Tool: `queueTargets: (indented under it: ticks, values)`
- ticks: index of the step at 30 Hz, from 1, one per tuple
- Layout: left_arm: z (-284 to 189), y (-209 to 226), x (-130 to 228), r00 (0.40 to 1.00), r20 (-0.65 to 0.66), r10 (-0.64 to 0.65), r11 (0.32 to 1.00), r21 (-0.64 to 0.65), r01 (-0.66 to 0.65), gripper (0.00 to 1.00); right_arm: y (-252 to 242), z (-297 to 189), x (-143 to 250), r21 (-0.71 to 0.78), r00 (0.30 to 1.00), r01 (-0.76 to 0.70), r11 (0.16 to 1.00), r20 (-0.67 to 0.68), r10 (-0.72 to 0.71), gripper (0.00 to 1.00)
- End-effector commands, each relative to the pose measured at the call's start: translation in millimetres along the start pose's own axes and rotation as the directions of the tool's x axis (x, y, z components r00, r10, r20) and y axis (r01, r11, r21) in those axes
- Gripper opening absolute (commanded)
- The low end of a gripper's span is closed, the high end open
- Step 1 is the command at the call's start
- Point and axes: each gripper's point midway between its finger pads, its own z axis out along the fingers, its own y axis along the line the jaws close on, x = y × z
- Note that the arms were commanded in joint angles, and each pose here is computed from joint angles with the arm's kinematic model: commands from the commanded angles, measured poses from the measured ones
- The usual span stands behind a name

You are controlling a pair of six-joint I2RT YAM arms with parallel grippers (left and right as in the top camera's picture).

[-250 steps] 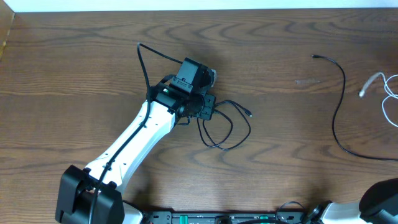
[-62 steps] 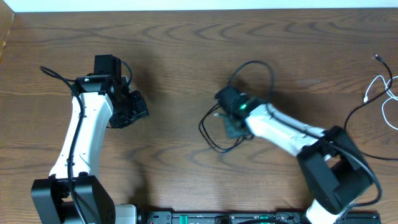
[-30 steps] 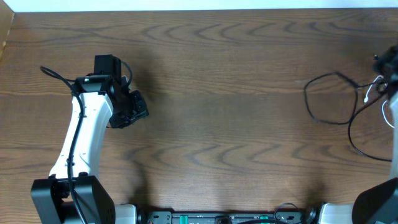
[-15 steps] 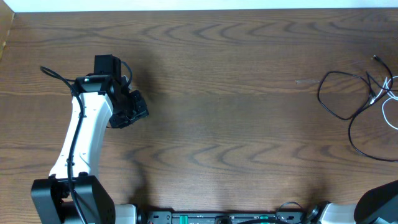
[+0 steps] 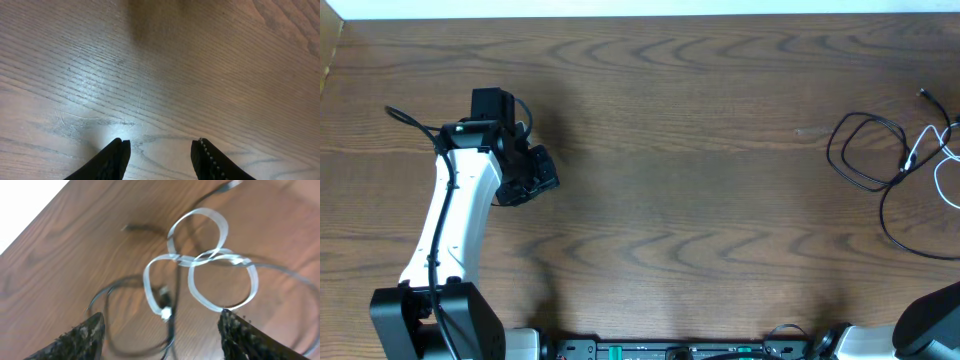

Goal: Untangle cables

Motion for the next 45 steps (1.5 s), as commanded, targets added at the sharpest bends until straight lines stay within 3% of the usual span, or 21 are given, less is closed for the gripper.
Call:
queueTargets:
  ticks: [1, 13, 25, 35, 45]
  values:
    - [-5, -2, 0, 1.0, 0.012, 0.009, 1.0, 0.017, -0.009, 0.45, 43, -7, 26, -0.198, 0.986, 0.118, 0.973, -0.096, -0.139, 0.71]
    - [-4, -2, 1, 1.0, 0.01, 0.009, 1.0, 0.017, -0.009, 0.46, 101, -3, 122, -0.345, 0.81, 0.459, 0.819, -0.217, -0.545, 0.8]
    - [-5, -2, 1, 1.0, 0.008, 0.009, 1.0, 0.016, -0.009, 0.46, 98, 56, 176, -0.284, 0.687, 0.582, 0.762, -0.328, -0.648, 0.88]
    - [-5, -2, 2, 1.0, 0.007, 0.008, 1.0, 0.016, -0.009, 0.45, 97, 113, 203, -0.28, 0.664, 0.584, 0.762, -0.374, -0.647, 0.9]
    - [-4, -2, 2, 1.0, 0.007, 0.008, 1.0, 0.015, -0.008, 0.46, 85, 131, 222, -0.268, 0.633, 0.589, 0.762, -0.433, -0.641, 0.84]
